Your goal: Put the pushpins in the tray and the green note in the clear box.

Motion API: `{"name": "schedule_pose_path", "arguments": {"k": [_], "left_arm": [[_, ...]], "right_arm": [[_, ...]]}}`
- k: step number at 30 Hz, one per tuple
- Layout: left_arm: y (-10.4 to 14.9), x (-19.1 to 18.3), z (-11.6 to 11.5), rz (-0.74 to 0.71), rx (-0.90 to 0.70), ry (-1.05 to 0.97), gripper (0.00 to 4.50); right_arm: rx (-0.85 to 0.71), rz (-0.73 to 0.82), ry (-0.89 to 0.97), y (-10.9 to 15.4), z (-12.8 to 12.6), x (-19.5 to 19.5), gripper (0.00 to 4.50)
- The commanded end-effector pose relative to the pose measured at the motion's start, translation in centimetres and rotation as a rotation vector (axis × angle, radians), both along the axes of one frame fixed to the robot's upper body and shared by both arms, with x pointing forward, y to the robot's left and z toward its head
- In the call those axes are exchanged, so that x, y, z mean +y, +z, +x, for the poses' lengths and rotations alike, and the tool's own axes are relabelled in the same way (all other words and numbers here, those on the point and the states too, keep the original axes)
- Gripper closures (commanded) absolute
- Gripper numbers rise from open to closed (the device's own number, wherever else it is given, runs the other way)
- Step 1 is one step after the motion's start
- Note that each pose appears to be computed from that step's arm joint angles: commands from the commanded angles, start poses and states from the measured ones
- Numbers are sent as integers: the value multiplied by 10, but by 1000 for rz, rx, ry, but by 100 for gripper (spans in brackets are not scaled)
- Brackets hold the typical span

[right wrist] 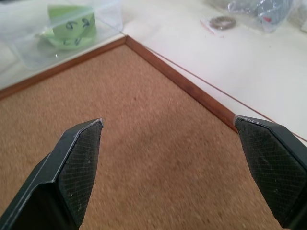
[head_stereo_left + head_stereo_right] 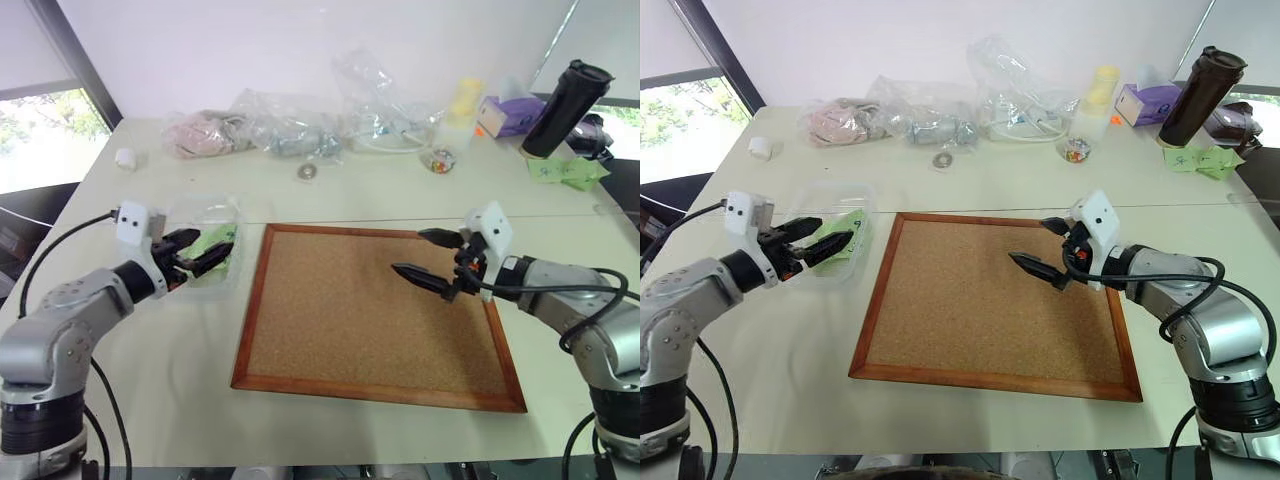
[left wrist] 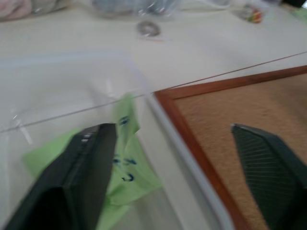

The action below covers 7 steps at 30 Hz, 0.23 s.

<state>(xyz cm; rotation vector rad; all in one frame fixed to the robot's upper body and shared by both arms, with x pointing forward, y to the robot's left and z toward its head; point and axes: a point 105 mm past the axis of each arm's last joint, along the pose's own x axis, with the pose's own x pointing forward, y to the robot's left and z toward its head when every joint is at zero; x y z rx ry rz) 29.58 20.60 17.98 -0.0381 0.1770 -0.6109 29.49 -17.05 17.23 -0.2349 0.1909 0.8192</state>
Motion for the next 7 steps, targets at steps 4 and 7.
{"name": "schedule_pose_path", "arguments": {"k": [4,7], "left_arm": [[46,-48,-33,4,-107,-330,9],[41,-64,-44,56,-84,-448,9]], "right_arm": [[-11,-54,-5,17,-17,-27,0],[23,-74,15,19,-30,-34,0]]}}
